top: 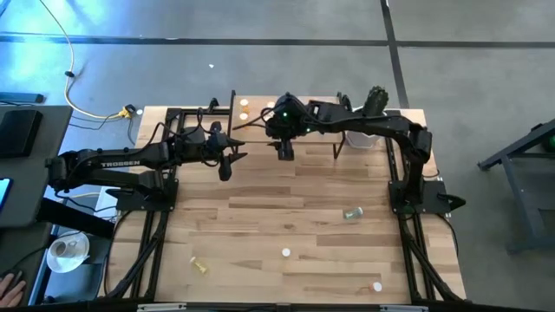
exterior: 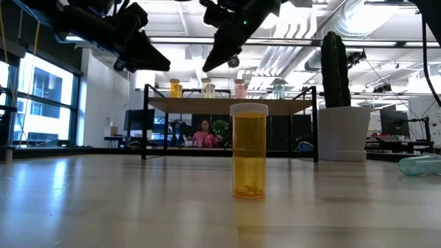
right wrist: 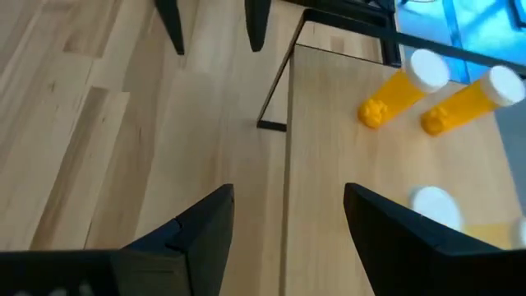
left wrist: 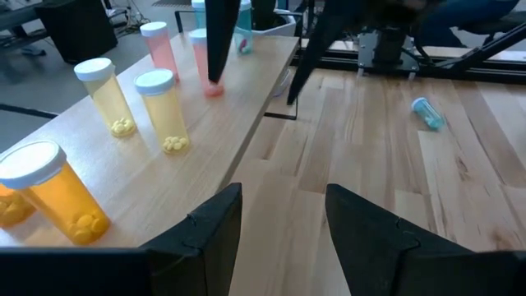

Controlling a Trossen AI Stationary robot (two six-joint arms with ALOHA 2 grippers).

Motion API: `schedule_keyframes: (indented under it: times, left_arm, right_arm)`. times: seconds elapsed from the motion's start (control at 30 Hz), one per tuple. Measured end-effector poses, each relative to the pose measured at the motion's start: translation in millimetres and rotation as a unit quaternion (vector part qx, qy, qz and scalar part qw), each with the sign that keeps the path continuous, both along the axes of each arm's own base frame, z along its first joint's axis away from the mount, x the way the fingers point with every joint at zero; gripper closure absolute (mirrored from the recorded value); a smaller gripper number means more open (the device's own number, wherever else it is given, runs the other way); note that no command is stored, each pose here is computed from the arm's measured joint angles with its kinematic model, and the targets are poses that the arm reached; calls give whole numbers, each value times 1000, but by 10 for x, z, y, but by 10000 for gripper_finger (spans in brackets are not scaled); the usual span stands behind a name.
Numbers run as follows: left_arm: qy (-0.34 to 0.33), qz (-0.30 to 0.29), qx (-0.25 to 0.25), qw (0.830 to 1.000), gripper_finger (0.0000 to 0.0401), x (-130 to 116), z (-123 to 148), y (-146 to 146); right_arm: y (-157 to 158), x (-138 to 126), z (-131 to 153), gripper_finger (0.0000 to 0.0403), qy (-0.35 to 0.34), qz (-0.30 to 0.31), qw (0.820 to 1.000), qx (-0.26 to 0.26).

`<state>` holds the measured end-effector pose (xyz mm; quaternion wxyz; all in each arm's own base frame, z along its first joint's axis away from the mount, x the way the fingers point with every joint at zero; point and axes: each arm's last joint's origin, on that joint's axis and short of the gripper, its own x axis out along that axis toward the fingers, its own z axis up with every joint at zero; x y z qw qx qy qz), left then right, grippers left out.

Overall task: Pick and place medicine bottles onto shelf by color
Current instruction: Adjust the yellow pill bottles on the shelf

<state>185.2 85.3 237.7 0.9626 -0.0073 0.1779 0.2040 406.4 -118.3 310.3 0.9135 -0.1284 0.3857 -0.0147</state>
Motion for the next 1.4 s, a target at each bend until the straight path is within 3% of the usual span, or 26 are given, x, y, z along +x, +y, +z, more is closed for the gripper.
schedule_keyframes:
  times: [0.7, 1.4]
  left_arm:
    - [0, 0, 0, 1000, 233, 0, 0, 1]
    - [0, 0, 0, 1000, 233, 0, 0, 1]
  right_arm:
    - [-51, 74, -402, 181, -42, -85, 995, 3]
    - [-86, 64, -396, 181, -37, -132, 990, -38]
